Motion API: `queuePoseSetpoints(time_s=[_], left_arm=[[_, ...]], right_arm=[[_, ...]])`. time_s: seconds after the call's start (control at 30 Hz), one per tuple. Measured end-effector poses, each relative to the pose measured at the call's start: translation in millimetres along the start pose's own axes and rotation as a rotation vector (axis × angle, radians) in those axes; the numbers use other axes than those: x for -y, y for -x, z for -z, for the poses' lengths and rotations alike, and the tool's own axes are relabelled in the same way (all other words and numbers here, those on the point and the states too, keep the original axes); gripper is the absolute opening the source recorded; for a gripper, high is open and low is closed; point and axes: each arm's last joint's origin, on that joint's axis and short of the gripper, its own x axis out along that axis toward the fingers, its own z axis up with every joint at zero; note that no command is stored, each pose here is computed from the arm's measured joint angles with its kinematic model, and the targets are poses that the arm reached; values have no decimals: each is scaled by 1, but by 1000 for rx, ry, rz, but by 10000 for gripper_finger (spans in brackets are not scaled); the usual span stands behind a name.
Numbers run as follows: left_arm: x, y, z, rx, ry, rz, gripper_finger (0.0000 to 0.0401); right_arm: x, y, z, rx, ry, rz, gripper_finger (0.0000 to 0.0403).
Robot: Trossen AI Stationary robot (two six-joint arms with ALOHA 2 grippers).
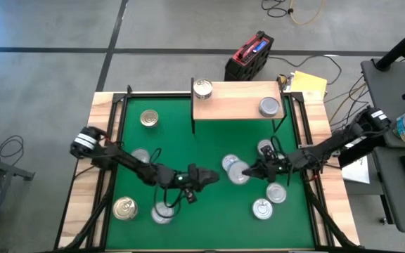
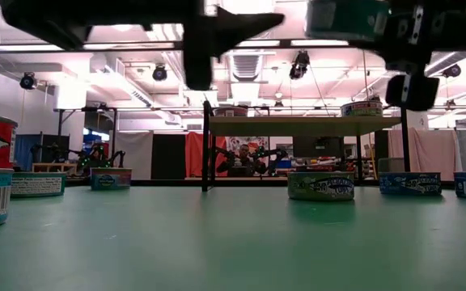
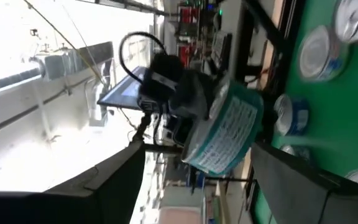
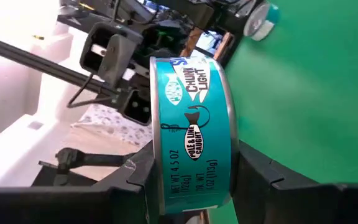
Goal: Stack canned seafood by type on shelf
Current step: Put the green/blue tuna can on the shelf
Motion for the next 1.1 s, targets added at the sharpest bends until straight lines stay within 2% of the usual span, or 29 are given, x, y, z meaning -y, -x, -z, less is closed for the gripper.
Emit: queuePoseSetpoints(time_s=[0.17, 0.3, 0.47, 0.8, 0.93, 1.1], left_arm=[[10, -14, 0, -15, -56, -7, 276], [11, -19, -1, -21, -87, -85, 276], [14, -19, -1, -30, -135, -149, 276], [23, -20, -4, -19, -182, -125, 270], [24, -20, -4, -25, -188, -122, 238], [26, -20, -3, -63, -214, -99, 167]], right_arm=[[-19, -13, -2, -51, 32, -74, 132], [-24, -24, -1, -78, 34, -67, 132], [-21, -29, 2, -85, 31, -38, 132], [-12, -33, -4, -34, -43, 24, 132], [-11, -34, -7, -21, -46, 21, 132], [-11, -34, -7, -17, -58, 23, 132]])
